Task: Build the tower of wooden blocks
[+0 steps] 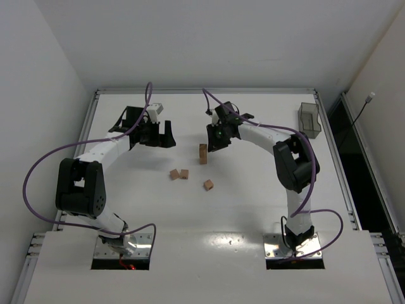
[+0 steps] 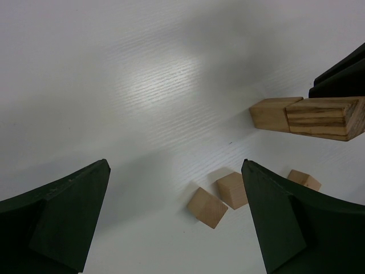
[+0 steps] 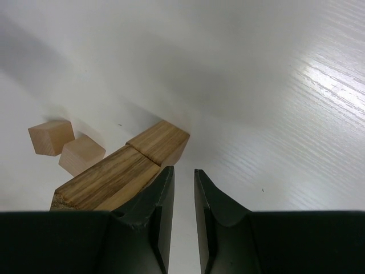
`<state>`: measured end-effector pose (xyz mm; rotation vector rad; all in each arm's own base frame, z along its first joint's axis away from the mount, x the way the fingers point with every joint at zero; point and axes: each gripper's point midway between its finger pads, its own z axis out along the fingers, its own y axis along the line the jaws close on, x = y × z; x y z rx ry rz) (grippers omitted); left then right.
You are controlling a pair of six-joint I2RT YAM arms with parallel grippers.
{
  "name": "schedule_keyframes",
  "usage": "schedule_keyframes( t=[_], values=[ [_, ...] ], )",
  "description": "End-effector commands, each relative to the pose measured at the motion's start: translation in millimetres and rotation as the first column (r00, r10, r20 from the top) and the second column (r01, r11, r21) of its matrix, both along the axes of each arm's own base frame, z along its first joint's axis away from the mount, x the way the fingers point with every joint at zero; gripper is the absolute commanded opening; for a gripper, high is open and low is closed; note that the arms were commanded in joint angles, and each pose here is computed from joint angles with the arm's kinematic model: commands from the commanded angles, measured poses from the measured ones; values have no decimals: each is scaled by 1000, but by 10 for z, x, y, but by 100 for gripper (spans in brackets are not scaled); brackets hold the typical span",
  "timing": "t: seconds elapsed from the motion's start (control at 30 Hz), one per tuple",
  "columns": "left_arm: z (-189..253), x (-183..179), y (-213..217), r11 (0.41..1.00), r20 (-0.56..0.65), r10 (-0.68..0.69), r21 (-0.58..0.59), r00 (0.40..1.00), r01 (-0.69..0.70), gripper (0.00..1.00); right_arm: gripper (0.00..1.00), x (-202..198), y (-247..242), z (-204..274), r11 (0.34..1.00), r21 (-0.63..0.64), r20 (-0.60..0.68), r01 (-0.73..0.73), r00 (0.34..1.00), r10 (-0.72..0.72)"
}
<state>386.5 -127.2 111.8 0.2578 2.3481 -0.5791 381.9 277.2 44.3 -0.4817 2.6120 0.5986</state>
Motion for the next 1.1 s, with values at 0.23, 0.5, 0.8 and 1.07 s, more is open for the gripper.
schedule_keyframes(
  t=[0.23,0.5,0.8,1.07],
  values=[
    [121,52,-17,1000,48,-8,-15,999,9,99,19,132,80,244,999,39,58,-14,998,11],
    [85,53,-17,1000,39,-8,-14,999,8,99,21,100,80,196,999,37,38,-18,999,17],
    [121,76,-21,1000,48,-8,-15,999,9,99,22,113,105,233,999,48,43,-24,999,22],
    [125,69,-34,1000,47,-14,-21,999,15,99,23,113,105,233,999,48,43,-24,999,22]
  ],
)
